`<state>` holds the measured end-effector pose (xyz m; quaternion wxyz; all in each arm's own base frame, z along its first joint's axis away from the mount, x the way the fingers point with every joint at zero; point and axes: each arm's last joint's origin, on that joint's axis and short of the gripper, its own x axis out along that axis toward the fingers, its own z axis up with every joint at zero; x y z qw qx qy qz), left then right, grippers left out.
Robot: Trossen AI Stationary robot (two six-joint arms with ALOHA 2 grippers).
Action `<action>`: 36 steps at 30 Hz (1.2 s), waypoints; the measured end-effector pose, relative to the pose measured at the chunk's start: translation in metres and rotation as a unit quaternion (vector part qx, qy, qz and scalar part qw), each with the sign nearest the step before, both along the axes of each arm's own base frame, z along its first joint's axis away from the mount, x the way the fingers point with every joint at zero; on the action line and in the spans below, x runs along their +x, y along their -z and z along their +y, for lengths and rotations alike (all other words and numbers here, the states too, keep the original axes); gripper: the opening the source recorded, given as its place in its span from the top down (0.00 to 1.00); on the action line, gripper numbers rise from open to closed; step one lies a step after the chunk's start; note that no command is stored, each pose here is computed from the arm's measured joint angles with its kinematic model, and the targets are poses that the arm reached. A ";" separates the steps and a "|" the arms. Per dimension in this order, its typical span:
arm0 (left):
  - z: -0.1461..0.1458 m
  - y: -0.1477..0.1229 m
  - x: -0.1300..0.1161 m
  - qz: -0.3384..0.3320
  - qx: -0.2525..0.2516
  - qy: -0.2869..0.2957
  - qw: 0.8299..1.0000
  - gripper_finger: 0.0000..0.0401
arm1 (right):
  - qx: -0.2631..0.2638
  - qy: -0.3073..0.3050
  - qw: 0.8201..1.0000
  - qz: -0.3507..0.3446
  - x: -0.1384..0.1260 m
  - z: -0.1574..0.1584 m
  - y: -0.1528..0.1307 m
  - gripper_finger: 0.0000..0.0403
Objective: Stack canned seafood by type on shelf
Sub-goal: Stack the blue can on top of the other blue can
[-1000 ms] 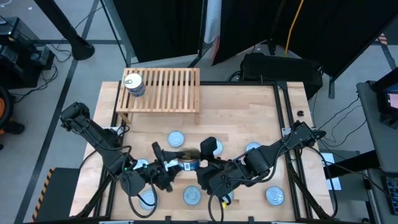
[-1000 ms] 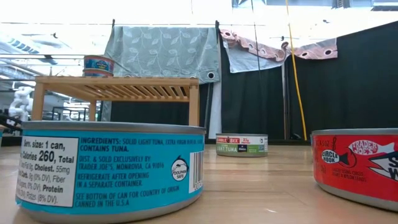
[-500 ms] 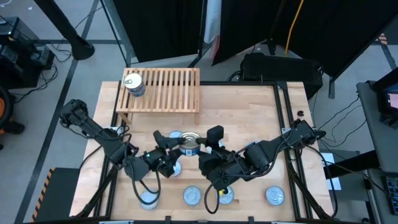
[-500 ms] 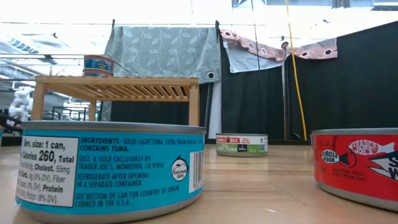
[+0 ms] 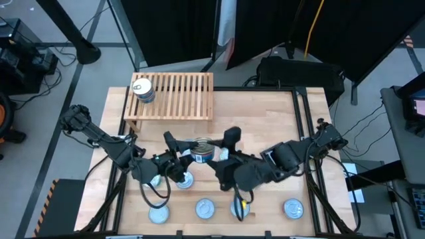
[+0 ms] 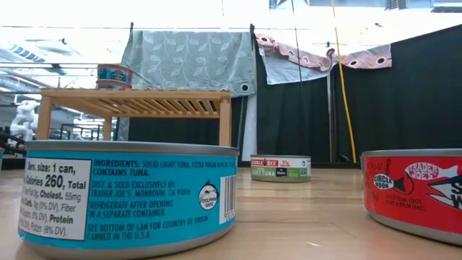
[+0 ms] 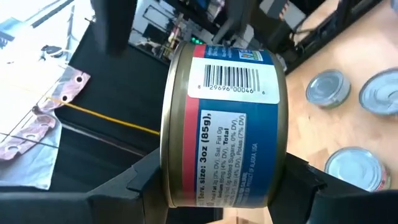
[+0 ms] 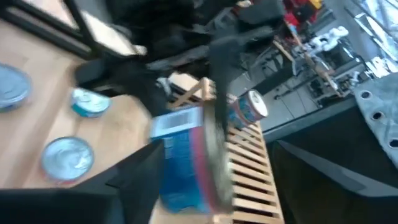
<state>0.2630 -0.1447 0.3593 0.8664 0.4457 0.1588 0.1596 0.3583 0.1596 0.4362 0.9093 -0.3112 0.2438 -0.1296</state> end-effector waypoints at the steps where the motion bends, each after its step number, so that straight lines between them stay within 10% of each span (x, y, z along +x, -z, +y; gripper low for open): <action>1: 0.000 0.000 0.000 -0.001 0.001 -0.002 1.000 0.48 | 0.000 -0.004 1.000 -0.003 0.002 -0.001 -0.001 0.22; 9: 0.007 -0.008 -0.010 0.003 0.046 -0.068 0.997 0.48 | -0.013 -0.002 1.000 -0.001 -0.013 -0.003 -0.011 0.15; 16: 0.040 -0.043 -0.044 -0.018 0.057 -0.114 0.992 0.48 | 0.109 0.078 0.989 0.062 -0.081 -0.006 -0.011 0.15; 23: 0.106 -0.075 -0.092 -0.040 0.051 -0.207 0.976 0.48 | 0.085 0.180 0.978 0.059 -0.108 -0.005 0.029 0.15; 29: 0.142 -0.070 -0.126 -0.008 0.067 -0.367 0.928 0.48 | 0.064 0.215 0.974 0.004 -0.114 -0.008 0.085 0.15; 36: 0.158 -0.047 -0.135 0.068 0.072 -0.377 0.921 0.48 | 0.058 0.216 0.974 -0.020 -0.118 -0.022 0.109 0.15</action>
